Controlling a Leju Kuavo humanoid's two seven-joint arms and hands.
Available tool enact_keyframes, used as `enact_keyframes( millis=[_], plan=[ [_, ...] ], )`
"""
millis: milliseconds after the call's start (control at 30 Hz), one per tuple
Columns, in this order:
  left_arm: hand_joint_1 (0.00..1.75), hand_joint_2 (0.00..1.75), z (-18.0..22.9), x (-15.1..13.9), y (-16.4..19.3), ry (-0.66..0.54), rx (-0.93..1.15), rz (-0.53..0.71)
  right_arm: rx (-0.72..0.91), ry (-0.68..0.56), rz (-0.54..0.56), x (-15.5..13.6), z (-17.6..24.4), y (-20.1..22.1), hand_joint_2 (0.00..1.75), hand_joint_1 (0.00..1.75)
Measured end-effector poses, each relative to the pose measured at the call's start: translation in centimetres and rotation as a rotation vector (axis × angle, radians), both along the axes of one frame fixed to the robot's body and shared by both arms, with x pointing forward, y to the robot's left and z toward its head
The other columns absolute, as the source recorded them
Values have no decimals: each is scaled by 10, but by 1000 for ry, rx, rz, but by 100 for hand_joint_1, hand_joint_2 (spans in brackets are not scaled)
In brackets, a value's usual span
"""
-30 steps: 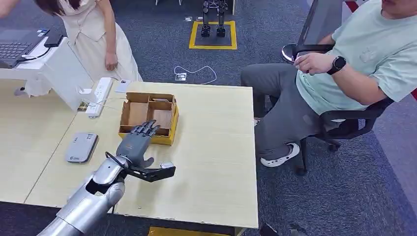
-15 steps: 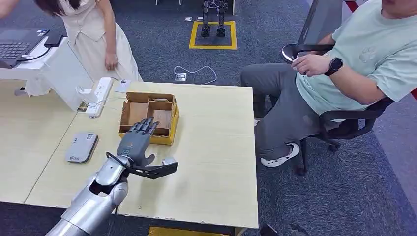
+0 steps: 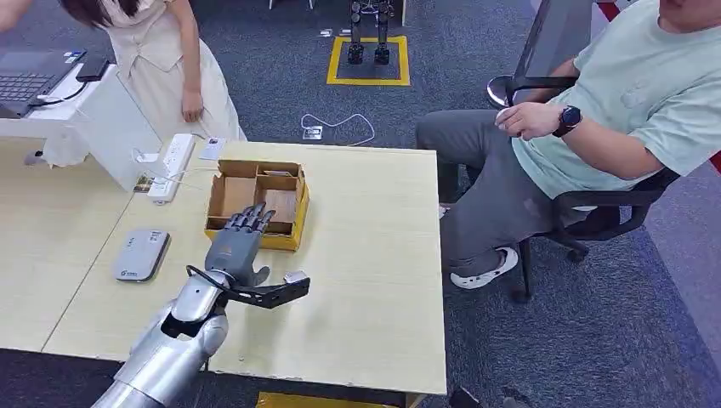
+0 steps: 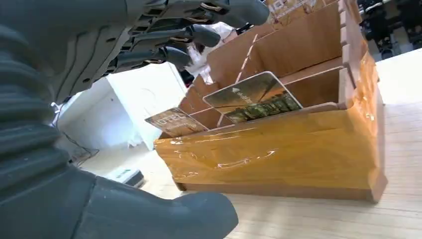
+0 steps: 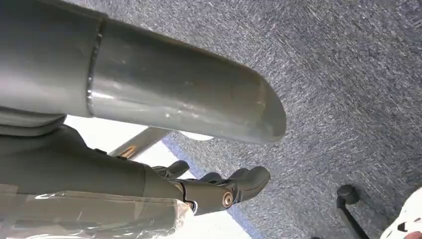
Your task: Pass the card to the sensor for recognition and then transmit it.
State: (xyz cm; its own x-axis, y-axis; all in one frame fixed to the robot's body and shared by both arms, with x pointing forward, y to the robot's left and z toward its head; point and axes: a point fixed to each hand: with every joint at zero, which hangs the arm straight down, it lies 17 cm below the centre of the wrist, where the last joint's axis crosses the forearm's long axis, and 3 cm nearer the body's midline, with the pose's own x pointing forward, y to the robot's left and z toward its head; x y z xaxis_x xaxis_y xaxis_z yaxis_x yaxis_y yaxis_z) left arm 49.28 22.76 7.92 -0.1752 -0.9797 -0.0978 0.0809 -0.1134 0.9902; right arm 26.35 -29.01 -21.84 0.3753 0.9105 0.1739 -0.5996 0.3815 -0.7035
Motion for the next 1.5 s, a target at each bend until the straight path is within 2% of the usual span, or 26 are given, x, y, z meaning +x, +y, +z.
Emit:
enact_keyframes(
  millis=[1133, 1167, 1200, 1233, 1300, 1333, 1500],
  plan=[
    [0, 175, -27, 4, 13, 60, -1, 81, 2, -1, 11, 3, 1, 4, 0, 0],
    [3, 175, -27, 4, 13, 61, -2, 82, 2, 0, 11, 3, 1, 4, 0, 0],
    [54, 175, -27, 5, 15, 59, -2, 87, 2, 0, 12, 3, 1, 5, 0, 0],
    [154, 175, -26, 6, 15, 54, -4, 90, 2, 1, 13, 3, 1, 5, 0, 0],
    [154, 175, -23, 8, 16, 41, -10, 97, 2, 1, 15, 3, 1, 5, 0, 0],
    [143, 175, -23, 9, 16, 40, -11, 99, 2, 1, 15, 3, 1, 5, 0, 0],
    [145, 175, -18, 12, 17, 26, -24, 107, 3, 0, 15, 3, 1, 6, 0, 0]
  ],
)
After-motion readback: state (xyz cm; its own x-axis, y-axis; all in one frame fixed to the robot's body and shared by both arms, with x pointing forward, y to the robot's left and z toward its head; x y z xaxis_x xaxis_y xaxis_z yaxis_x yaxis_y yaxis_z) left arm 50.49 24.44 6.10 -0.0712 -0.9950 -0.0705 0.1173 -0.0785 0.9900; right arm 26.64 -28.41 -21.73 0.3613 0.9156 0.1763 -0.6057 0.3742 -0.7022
